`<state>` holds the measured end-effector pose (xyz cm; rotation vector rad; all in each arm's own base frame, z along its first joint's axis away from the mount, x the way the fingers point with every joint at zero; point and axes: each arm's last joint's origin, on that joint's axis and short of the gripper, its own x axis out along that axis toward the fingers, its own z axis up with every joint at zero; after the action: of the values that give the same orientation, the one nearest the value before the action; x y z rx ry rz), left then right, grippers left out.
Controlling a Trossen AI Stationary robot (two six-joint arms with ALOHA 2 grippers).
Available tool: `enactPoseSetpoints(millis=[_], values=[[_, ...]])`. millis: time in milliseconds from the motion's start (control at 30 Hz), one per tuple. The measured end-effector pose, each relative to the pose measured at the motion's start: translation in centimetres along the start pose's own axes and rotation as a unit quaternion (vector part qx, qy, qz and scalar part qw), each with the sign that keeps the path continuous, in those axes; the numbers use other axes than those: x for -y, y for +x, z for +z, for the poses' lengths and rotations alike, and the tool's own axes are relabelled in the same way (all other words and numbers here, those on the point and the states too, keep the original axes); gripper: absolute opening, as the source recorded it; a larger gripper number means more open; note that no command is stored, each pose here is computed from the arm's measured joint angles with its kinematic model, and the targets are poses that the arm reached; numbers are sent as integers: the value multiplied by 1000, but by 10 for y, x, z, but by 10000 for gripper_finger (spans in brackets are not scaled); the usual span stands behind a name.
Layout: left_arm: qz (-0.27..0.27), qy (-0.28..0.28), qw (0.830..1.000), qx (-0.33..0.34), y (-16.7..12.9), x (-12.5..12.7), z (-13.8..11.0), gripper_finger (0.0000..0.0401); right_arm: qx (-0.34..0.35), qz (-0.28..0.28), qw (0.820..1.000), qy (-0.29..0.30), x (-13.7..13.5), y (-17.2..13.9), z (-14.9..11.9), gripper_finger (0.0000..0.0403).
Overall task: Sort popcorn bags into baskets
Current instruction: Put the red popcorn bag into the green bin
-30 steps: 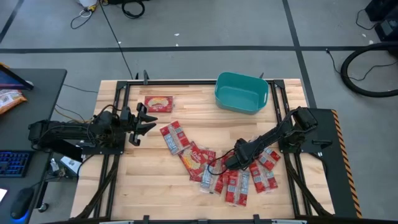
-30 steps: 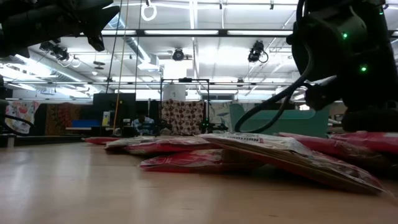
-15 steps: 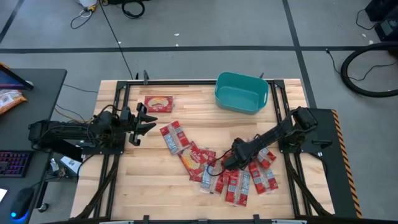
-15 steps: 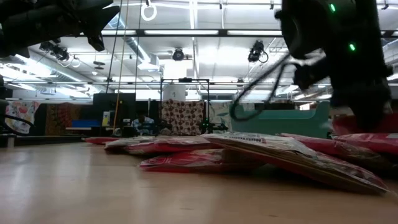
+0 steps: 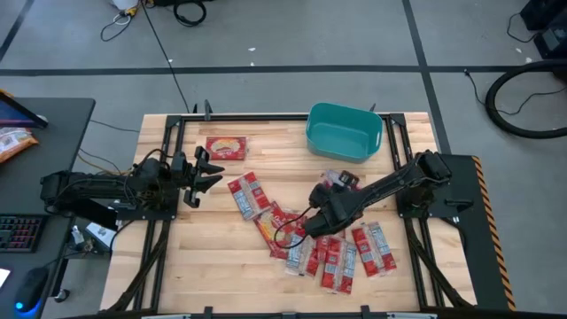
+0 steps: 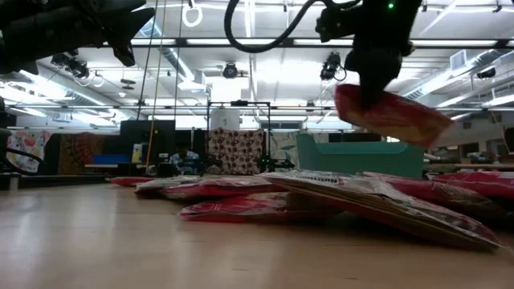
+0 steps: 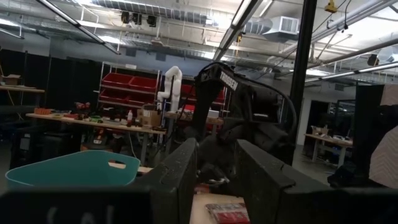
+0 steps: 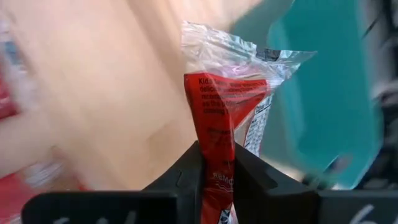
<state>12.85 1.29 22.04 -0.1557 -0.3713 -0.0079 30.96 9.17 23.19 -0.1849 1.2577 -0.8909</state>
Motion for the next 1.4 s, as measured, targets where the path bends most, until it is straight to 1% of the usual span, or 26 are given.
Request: enactPoseSetpoints(millis=[133, 233, 400, 500, 700, 867, 1067, 1167, 1267, 1333, 1400], values=[[0, 1, 1000, 0, 0, 0, 0, 116, 28, -42, 995, -80, 8, 7, 9, 69], [0, 0, 1000, 0, 0, 0, 0, 116, 23, -68, 991, -113, 19, 19, 19, 69], [2, -5, 1000, -10, 0, 0, -2, 116, -3, -105, 986, -131, 42, 44, 37, 70], [4, -8, 1000, -18, 0, -1, -4, 116, -33, -115, 983, -140, 58, 60, 46, 70], [3, 34, 999, -18, 0, -1, -4, 116, -80, -124, 977, -153, 95, 100, 66, 71], [1, 42, 999, -8, 0, 0, -1, 116, -89, -92, 982, -142, 121, 136, 81, 71], [-1, 44, 999, 9, 0, 0, 2, 116, -101, -78, 978, -164, 136, 172, 78, 71], [-1, 44, 999, 5, 0, 0, 1, 116, -98, -34, 981, -163, 140, 189, 76, 72], [0, 51, 999, -1, 0, 0, 0, 116, -101, 25, 984, -143, 144, 197, 73, 79], [1, 52, 999, -4, 0, 0, -1, 116, -104, 40, 985, -128, 144, 198, 72, 89], [1, 52, 999, -7, 0, 0, -1, 116, -110, 41, 984, -131, 143, 194, 72, 102]])
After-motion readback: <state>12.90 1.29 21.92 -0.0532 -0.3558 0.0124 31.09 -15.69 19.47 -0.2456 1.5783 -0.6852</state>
